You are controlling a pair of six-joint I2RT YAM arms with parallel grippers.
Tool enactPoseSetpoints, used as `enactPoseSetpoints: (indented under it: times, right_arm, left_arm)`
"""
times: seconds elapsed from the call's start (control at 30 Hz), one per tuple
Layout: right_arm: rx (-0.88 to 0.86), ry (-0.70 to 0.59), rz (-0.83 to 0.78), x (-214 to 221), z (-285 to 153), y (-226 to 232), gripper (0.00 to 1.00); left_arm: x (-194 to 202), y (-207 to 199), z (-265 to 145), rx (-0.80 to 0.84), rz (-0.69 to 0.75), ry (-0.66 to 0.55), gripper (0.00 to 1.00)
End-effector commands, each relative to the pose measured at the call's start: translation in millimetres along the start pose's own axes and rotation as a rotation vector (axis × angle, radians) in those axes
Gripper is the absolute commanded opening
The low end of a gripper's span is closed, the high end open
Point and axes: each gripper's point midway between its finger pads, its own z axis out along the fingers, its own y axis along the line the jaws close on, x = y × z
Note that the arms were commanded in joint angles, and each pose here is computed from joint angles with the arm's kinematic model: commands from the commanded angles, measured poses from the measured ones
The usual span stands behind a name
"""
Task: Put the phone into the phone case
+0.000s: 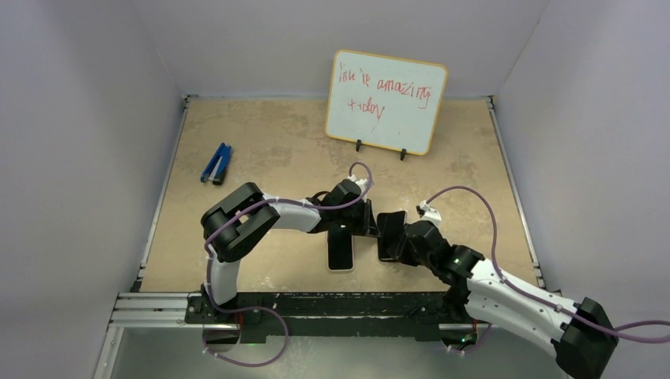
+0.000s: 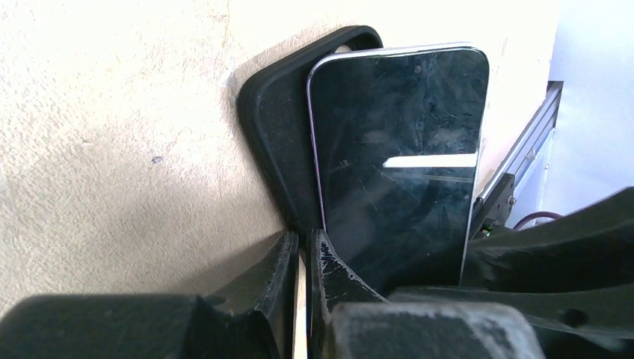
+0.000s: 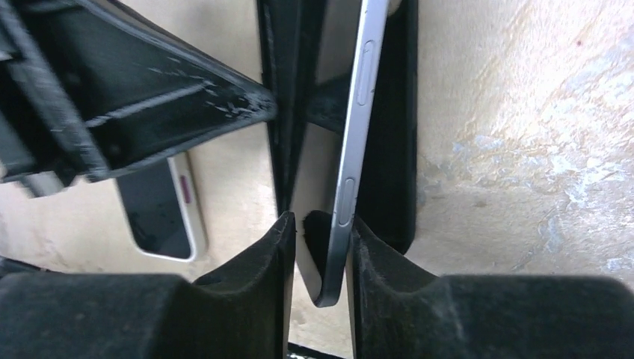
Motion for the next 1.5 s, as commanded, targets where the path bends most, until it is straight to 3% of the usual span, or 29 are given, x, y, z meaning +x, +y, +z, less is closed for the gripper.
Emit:
enactPoseSetpoints:
  times: [0.0,0.4,0.63,0.87,1.4,1.47]
  right_arm:
    - [0.004,0.079,-0.043,14.4,6.4,-1.7,0.32]
    - [0.047,0.081,-0.038,12.3,7.5,-8.8,0.39]
    - [-0.037,0.134,-0.079,17.9,7.6,9.2,0.13]
    - [-0.053,0.208,-0.094,28.2,4.8,14.1,0.03]
    - [0.057,0.303,-0.029,32.5,-5.6,6.1,0.03]
    - [0.057,0.309,-0.025,34.0,-4.8,3.8,0.03]
  left_arm:
    - [-6.9,-8.3,3.6,0.009,0.048,-0.011,0.01]
    - [-13.1,2.8,-4.7,-0.092,0.148,-0.001,0.00]
    - [-19.2,6.3,-9.9,-0.080,0.131,-0.015,0.00]
    - [-31.7,8.6,-16.7,-0.069,0.117,-0.042,0.00]
    - [-35.6,-1.0,-25.2,-0.027,0.112,-0.056,0.00]
    - [-34.0,0.7,-25.6,-0.028,0.108,-0.058,0.07]
